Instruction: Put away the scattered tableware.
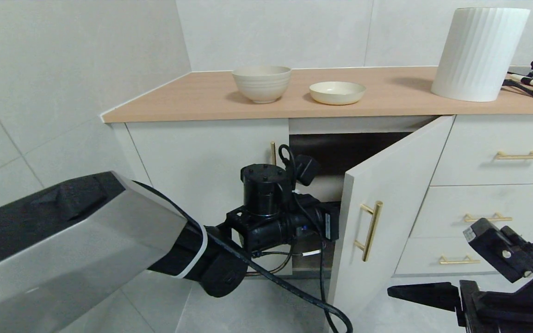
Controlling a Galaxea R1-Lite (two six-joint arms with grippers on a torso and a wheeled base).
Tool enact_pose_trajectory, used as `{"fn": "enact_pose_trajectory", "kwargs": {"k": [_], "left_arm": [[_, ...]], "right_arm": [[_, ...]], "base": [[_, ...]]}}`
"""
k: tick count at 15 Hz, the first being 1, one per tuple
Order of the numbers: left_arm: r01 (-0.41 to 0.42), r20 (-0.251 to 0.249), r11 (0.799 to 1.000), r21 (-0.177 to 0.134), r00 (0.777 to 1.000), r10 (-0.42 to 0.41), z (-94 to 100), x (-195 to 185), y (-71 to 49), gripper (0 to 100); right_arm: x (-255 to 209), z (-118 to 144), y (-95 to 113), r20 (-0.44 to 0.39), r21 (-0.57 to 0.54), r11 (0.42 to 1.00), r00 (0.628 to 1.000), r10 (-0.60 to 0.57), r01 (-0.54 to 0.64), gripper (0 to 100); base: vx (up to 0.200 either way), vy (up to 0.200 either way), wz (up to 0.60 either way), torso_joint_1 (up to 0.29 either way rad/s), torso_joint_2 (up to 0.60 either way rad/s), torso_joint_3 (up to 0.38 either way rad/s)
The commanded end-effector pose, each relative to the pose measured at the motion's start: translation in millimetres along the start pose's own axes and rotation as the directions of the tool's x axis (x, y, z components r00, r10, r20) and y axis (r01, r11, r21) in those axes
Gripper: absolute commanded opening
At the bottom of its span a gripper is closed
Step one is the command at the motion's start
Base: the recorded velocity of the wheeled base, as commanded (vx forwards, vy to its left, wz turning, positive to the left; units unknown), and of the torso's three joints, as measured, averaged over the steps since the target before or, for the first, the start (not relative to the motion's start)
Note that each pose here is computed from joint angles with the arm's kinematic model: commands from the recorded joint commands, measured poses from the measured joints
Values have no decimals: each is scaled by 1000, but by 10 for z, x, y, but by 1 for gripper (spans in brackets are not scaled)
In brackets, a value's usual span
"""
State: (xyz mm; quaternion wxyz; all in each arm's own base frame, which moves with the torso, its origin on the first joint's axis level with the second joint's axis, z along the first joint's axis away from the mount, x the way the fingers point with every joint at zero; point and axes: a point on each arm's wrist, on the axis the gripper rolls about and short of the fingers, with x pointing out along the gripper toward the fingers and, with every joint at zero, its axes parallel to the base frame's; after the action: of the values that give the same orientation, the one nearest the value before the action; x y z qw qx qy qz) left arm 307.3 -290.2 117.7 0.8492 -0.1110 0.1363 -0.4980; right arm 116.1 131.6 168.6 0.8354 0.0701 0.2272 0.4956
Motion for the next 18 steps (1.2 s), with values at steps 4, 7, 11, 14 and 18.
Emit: {"fn": "enact_pose_trajectory", "kwargs": {"k": [4,7,11,14,18], "left_arm": [[95,-13,996,4,995,-95,0,51,-468,0],[402,-97,887,-229,897,-431,74,-266,-881,0],[310,-62,940,-144,945,-321,107,-346,-473,0],[172,-10,981,-94,985,-174,192,-452,-252,0],[-82,33,997,14,996,82,458,-1188,-60,0]], "right_arm": [[-79,22,100,29,-25,999,999,46,-45,100],[-213,54,210,75,-57,994,992,99,-95,100],[-215,58,216,77,-58,994,992,102,-97,100],[-201,78,206,82,-54,995,993,86,-81,100],[11,270,11,119,-11,996,989,-85,87,100]], "base": [[0,0,0,0,0,0],[0,0,0,0,0,0],[0,0,0,0,0,0],[0,0,0,0,0,0],[0,0,0,0,0,0]]}}
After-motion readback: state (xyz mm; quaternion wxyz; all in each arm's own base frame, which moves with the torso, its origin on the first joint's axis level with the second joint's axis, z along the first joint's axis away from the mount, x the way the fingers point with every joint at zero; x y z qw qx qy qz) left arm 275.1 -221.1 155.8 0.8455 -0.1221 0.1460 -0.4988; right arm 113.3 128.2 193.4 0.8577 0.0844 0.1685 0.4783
